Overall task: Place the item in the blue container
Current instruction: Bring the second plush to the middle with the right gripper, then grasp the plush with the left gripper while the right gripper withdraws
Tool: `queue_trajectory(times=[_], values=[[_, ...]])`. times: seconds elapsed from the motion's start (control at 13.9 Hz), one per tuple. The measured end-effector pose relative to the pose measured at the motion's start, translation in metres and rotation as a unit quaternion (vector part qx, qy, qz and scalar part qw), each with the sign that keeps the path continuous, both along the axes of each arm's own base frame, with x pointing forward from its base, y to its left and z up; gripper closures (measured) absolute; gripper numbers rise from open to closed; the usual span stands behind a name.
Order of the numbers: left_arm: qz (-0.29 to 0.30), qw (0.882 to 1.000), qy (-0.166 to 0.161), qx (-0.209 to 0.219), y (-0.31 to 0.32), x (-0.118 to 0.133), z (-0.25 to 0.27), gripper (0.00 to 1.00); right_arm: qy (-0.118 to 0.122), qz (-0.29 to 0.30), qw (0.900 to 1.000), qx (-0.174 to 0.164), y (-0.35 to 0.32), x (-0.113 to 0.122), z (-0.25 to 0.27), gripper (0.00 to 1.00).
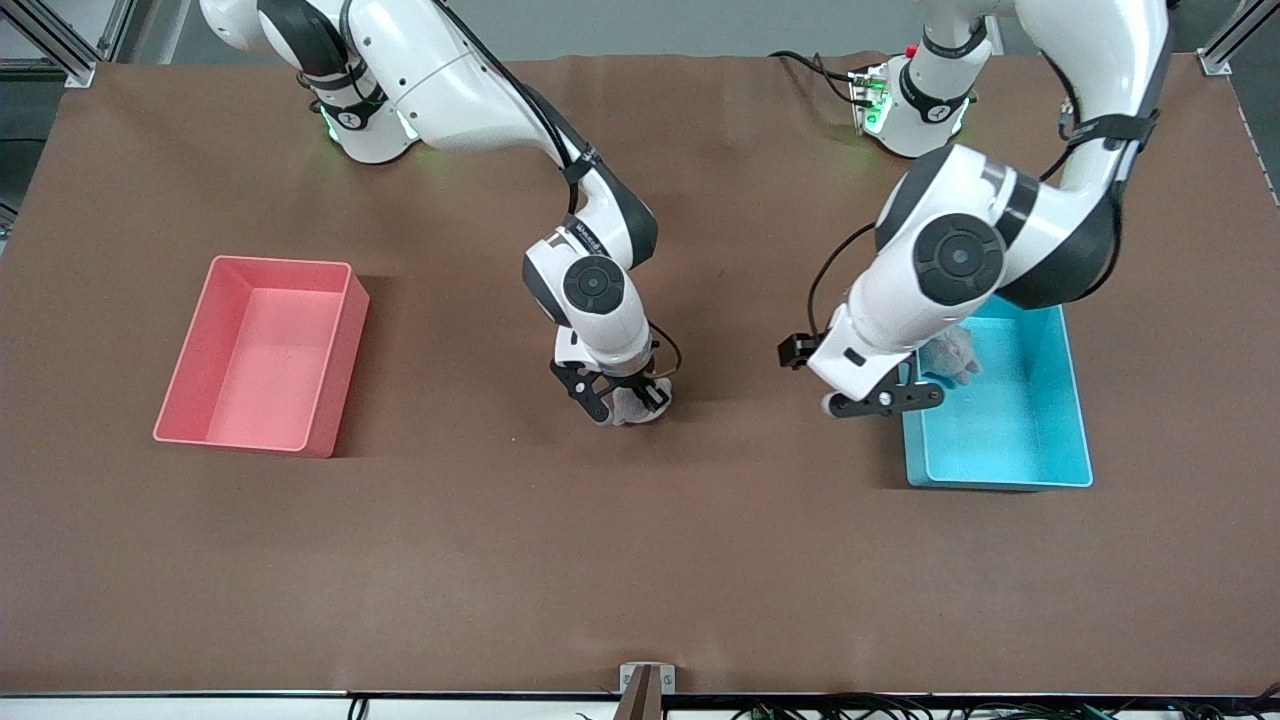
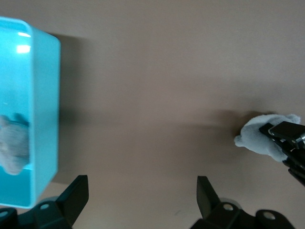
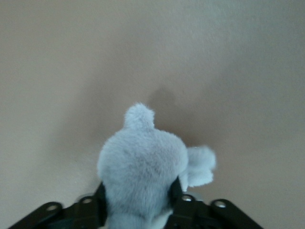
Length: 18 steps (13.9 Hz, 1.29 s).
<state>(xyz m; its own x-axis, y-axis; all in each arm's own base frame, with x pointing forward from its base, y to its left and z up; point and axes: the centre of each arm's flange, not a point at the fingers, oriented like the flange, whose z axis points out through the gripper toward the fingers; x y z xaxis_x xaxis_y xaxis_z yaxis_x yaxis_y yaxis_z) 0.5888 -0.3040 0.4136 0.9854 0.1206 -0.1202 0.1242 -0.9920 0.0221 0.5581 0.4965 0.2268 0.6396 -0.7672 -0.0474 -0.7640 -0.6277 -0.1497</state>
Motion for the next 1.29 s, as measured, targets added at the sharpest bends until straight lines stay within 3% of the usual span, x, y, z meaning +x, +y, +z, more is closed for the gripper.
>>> queue_trajectory(times=[0.14, 0.29, 0.43, 0.65, 0.93, 1.15, 1.29], values=[[0.041, 0.999, 0.005, 0.0, -0.015, -0.001, -0.019, 0.0, -0.007, -0.005, 1.0, 0.004, -0.005, 0.013, 0.014, 0.18], [0.089, 0.996, 0.004, -0.006, -0.033, -0.001, -0.042, 0.0, 0.005, 0.007, 1.0, -0.007, -0.015, 0.027, 0.034, 0.0], [0.117, 0.993, -0.003, -0.022, -0.055, -0.001, -0.067, 0.0, 0.019, 0.042, 0.999, -0.022, -0.037, 0.048, 0.059, 0.0], [0.148, 0.987, -0.02, -0.059, -0.092, -0.003, -0.106, 0.0, 0.014, 0.133, 0.991, -0.031, -0.104, 0.088, 0.11, 0.0], [0.237, 0.966, -0.028, -0.103, -0.144, -0.009, -0.135, 0.0, 0.054, 0.265, 0.962, -0.039, -0.257, 0.127, 0.173, 0.0], [0.253, 0.961, -0.017, -0.106, -0.174, -0.031, -0.159, 0.0, 0.075, 0.356, 0.931, -0.04, -0.365, 0.138, 0.199, 0.0], [0.261, 0.957, -0.025, -0.122, -0.177, -0.028, -0.172, 0.0, 0.084, 0.393, 0.915, -0.049, -0.427, 0.139, 0.212, 0.0]])
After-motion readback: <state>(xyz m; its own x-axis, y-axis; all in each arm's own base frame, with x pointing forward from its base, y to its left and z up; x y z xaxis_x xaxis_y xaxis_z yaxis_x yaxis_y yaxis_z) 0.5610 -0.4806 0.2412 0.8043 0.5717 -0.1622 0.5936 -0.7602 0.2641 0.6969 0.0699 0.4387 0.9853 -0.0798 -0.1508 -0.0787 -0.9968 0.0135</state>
